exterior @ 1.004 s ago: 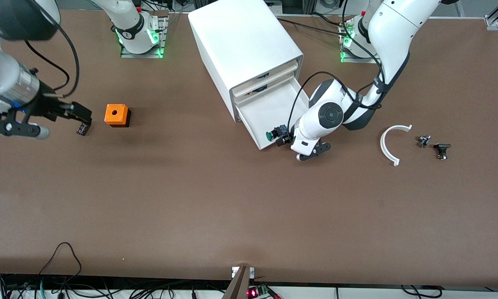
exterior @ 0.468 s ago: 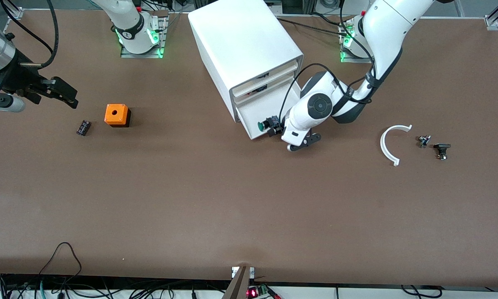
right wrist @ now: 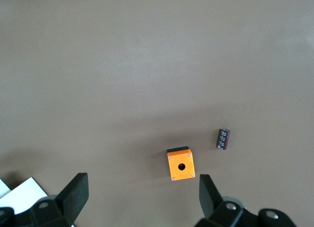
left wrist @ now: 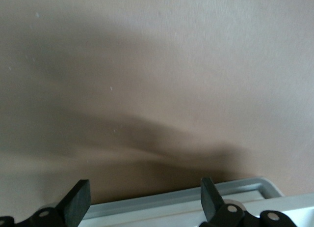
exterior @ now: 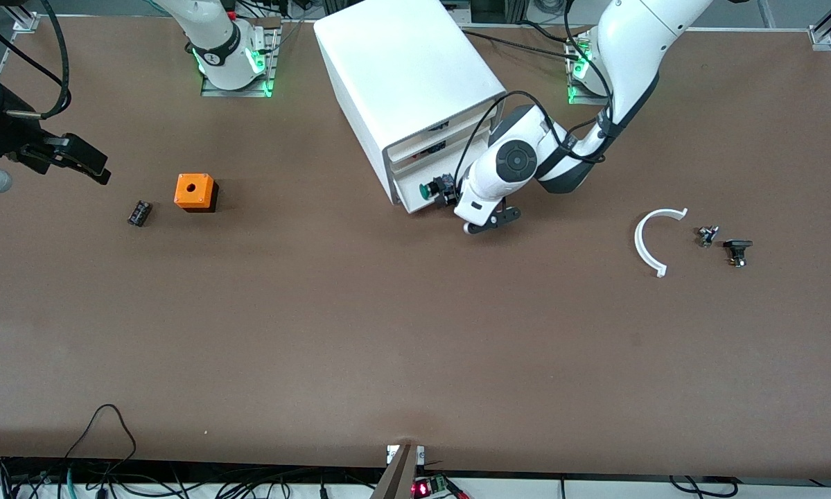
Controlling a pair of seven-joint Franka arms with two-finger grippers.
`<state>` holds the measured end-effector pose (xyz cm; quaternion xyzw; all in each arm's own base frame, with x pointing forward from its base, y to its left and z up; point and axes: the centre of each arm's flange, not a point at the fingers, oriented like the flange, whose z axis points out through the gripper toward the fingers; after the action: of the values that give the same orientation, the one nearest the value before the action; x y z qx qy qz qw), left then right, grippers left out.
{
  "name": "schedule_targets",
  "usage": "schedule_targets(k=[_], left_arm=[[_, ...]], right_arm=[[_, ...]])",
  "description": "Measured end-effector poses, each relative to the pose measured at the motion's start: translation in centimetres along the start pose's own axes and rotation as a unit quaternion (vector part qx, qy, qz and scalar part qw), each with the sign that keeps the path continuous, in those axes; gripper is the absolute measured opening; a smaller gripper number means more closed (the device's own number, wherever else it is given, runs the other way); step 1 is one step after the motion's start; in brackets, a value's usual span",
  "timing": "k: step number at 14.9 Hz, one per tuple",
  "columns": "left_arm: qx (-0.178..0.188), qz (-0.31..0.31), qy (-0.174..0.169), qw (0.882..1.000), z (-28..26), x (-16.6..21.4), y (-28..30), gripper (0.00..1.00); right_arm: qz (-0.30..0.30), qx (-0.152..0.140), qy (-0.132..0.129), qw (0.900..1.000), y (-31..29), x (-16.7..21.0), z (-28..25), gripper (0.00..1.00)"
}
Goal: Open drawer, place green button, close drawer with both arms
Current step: 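Push the drawer shut into the cabinet with the left gripper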
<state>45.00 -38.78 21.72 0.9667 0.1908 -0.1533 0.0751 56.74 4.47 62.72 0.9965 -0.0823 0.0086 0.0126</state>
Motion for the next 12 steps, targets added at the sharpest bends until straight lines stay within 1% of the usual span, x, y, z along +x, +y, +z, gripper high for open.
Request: schedule_targets(k=[5, 12], left_arm=[[0.004, 0.016, -0.01, 1.0, 0.7, -2.1, 0.5, 1.0], [0.008, 0.027, -0.016, 0.999, 1.2, -3.5, 0.8, 1.0]], right_arm=[[-0.001, 0.003, 0.013, 1.0, -0.3, 1.2, -0.8, 1.0], [-0.006, 0.004, 0.014, 1.0, -0.6, 1.6, -0.8, 1.0]])
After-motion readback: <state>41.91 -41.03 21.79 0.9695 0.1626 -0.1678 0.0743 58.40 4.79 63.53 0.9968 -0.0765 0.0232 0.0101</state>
